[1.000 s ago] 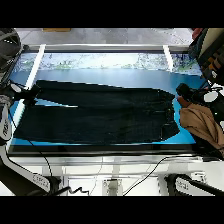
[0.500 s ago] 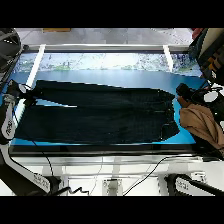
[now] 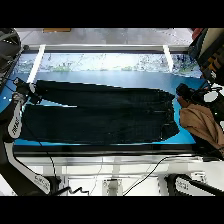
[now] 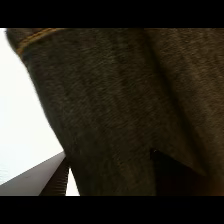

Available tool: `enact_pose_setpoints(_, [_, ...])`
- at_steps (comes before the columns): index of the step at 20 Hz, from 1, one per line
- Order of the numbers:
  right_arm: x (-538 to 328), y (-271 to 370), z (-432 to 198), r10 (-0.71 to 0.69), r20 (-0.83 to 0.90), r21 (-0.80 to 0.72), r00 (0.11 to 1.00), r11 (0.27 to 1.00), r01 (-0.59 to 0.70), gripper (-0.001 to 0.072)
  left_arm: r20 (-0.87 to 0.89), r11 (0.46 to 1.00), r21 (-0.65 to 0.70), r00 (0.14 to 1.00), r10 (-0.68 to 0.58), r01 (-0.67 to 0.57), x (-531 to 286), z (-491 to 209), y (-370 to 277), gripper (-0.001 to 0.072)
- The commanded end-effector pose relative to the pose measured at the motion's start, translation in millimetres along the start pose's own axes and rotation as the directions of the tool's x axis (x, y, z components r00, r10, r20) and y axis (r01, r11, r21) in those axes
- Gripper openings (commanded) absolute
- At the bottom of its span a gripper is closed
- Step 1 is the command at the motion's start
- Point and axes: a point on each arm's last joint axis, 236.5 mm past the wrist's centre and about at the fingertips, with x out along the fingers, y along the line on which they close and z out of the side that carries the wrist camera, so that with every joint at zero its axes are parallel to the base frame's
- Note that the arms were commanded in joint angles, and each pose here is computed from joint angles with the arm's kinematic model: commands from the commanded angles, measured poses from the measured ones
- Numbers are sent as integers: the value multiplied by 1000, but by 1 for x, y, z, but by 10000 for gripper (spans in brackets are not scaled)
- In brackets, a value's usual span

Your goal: Fold the clothes and pants, and hang the long-sleeved shirts on hangers.

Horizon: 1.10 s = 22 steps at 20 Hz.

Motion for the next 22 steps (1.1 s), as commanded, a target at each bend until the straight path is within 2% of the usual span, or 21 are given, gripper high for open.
enact_pose_setpoints(1, [0, 1, 0, 1, 1, -1, 1000, 1000, -1, 319, 54, 998, -12, 997, -54, 55, 10, 9, -10, 441])
enact_pose_setpoints(2, [0, 1, 0, 1, 1, -1, 1000, 1000, -1, 319, 89, 996, -6, 992, -87, 88, 9, 18, -18, 363])
enact_pose_setpoints(3, [0, 1, 0, 1, 0, -1, 1000, 1000, -1, 319, 115, 993, -3, 987, -113, 115, 8, 24, -24, 340])
enact_pose_setpoints(4, [0, 1, 0, 1, 0, -1, 1000, 1000, -1, 319, 125, 992, -1, 984, -124, 125, 7, 26, -27, 204])
enact_pose_setpoints(5, [0, 1, 0, 1, 1, -1, 1000, 1000, -1, 319, 125, 992, 6, 984, -124, 124, 7, 26, -27, 25])
enact_pose_setpoints(7, [0, 0, 1, 0, 2, -3, 1000, 1000, 0, 319, 127, 991, 12, 983, -132, 131, 4, 25, -32, 22])
enact_pose_setpoints(10, [0, -2, 6, -8, 25, -13, 1000, 1000, 8, 316, 191, 973, 142, 960, -205, 180, -28, 44, -59, 21])
enact_pose_setpoints(14, [-2, -32, 15, -58, 34, 23, 998, 998, 57, 319, 323, 920, 321, 887, -331, 226, -108, 88, -98, 20])
enact_pose_setpoints(17, [2, -49, -1, -82, -45, 42, 996, 996, 84, 350, 395, 874, 441, 831, -393, 204, -178, 112, -115, 20])
enact_pose_setpoints(19, [8, -48, -16, -79, -101, -6, 992, 997, 78, 351, 359, 854, 502, 865, -351, 138, -195, 105, -104, 19])
enact_pose_setpoints(20, [11, -49, -21, -79, -120, -9, 990, 997, 79, 351, 302, 847, 525, 911, -280, 86, -186, 93, -86, 19])
enact_pose_setpoints(22, [15, -52, -27, -85, -140, -8, 986, 996, 85, 351, 101, 816, 578, 993, -60, -9, -148, 48, -31, 20])
